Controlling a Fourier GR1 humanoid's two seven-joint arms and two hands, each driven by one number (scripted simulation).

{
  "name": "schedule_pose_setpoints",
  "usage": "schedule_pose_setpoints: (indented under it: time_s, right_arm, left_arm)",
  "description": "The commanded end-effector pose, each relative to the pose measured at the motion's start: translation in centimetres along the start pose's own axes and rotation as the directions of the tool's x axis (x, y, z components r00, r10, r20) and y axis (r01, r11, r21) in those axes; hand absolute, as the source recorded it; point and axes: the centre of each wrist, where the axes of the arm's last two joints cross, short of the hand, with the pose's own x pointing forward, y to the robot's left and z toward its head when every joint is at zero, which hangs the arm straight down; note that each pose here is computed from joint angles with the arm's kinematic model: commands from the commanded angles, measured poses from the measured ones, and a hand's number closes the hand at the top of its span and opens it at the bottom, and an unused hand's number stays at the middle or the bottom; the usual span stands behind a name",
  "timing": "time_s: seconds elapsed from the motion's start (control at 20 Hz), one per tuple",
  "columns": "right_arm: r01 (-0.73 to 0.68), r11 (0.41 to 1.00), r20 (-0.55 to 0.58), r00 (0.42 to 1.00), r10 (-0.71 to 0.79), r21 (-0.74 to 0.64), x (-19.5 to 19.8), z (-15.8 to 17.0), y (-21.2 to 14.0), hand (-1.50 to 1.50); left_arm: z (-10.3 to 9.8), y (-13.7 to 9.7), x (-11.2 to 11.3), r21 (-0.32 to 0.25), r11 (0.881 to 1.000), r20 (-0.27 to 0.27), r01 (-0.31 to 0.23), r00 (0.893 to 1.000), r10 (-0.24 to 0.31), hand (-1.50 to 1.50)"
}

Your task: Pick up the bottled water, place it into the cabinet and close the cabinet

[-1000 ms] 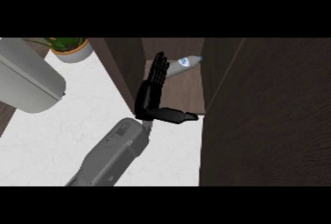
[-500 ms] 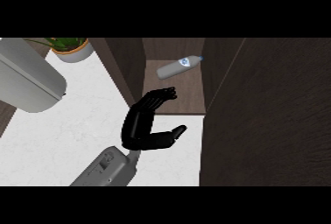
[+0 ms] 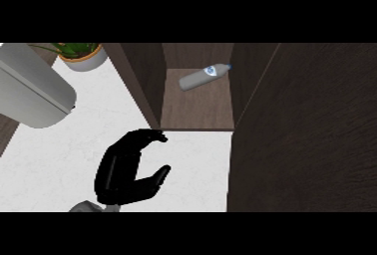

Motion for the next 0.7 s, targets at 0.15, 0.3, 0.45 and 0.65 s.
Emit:
schedule_pose_setpoints:
  time_s: [0.15,0.3,0.45,0.65]
  right_arm:
    - [-0.140,0.975,0.054,0.990,0.132,0.175,5.3,-1.1,1.5,1.50]
    - [-0.094,0.964,0.044,0.995,0.085,0.248,5.5,-1.7,2.4,1.50]
    - [-0.069,0.934,0.038,0.997,0.060,0.350,5.2,-2.5,3.0,1.50]
    - [-0.083,0.914,0.060,0.996,0.065,0.396,5.4,-3.3,3.6,1.50]
  left_arm:
    - [3.8,4.0,4.0,0.077,0.997,0.045,0.012,0.999,-0.016,-1.50]
    - [4.6,3.9,4.4,0.118,0.993,0.031,-0.020,0.999,0.017,-1.50]
    - [4.7,5.8,6.0,0.133,0.990,0.044,-0.047,0.998,0.042,-1.50]
    - [5.8,7.2,8.0,0.140,0.990,0.044,-0.037,0.999,0.031,-1.50]
